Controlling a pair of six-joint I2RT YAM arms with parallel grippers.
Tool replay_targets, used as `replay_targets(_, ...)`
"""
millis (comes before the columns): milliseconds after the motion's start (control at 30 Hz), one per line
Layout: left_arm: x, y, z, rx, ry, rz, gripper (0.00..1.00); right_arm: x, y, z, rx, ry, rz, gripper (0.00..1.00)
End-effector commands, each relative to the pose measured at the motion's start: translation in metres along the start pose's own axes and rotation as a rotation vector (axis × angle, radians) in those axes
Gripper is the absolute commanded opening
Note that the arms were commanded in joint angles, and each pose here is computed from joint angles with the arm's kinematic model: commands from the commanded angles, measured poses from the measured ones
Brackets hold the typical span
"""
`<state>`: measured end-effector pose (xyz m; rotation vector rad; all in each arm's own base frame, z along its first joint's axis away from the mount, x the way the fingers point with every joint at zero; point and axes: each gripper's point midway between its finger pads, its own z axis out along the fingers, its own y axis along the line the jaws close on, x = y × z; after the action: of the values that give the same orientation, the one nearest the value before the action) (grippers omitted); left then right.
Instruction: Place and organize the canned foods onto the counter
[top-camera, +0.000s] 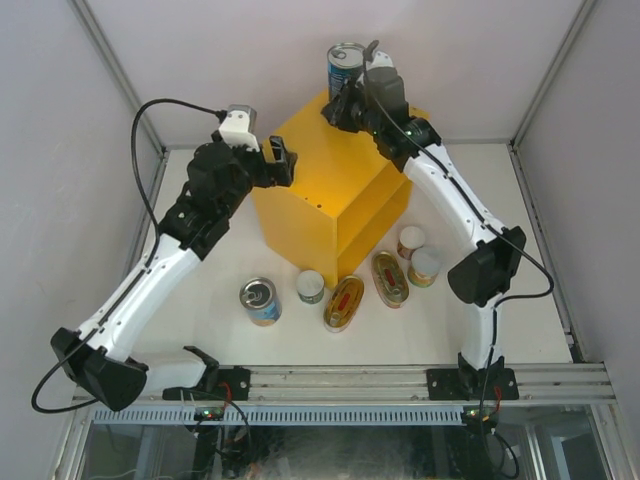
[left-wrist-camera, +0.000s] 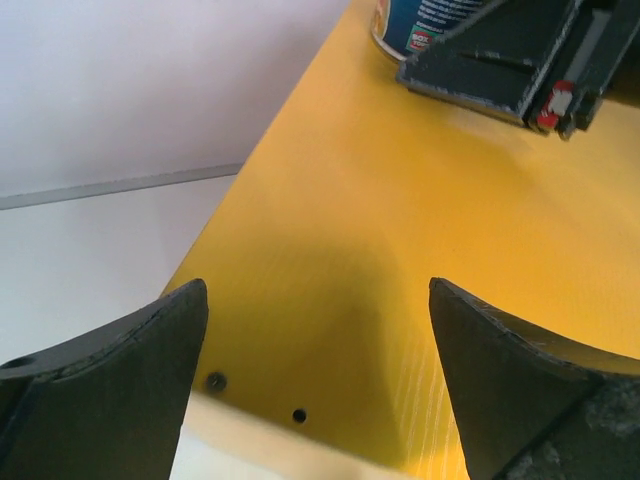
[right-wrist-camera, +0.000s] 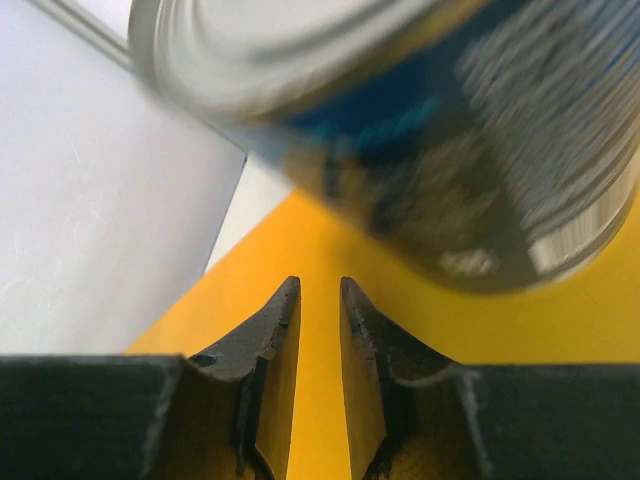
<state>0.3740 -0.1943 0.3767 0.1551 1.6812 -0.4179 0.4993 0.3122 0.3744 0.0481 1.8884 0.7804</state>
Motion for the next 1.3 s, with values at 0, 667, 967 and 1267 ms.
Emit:
replay_targets(0,-0.062,0.008,-0.046,-0.046,-0.12,-0.04,0.97,-0.017,0.047,-0.056,-0.079,-0.058,-0.052,0.26)
replay_targets(667,0.05,0.058,-0.176,-0.189,0.137,-0.106,1.0,0.051,0.077,-0.222,-0.075,-0.04,-0.08,0.45)
replay_targets(967,0.139,0.066,-0.185,-0.233,0.429,-0.109,1.0,0.094,0.042,-0.279,0.008,-0.022,-0.066,0.47)
replay_targets(1267,0.184,0.064,-0.188,-0.246,0.57,-0.13,1.0,0.137,0.009,-0.3,0.095,0.039,-0.09,0.48)
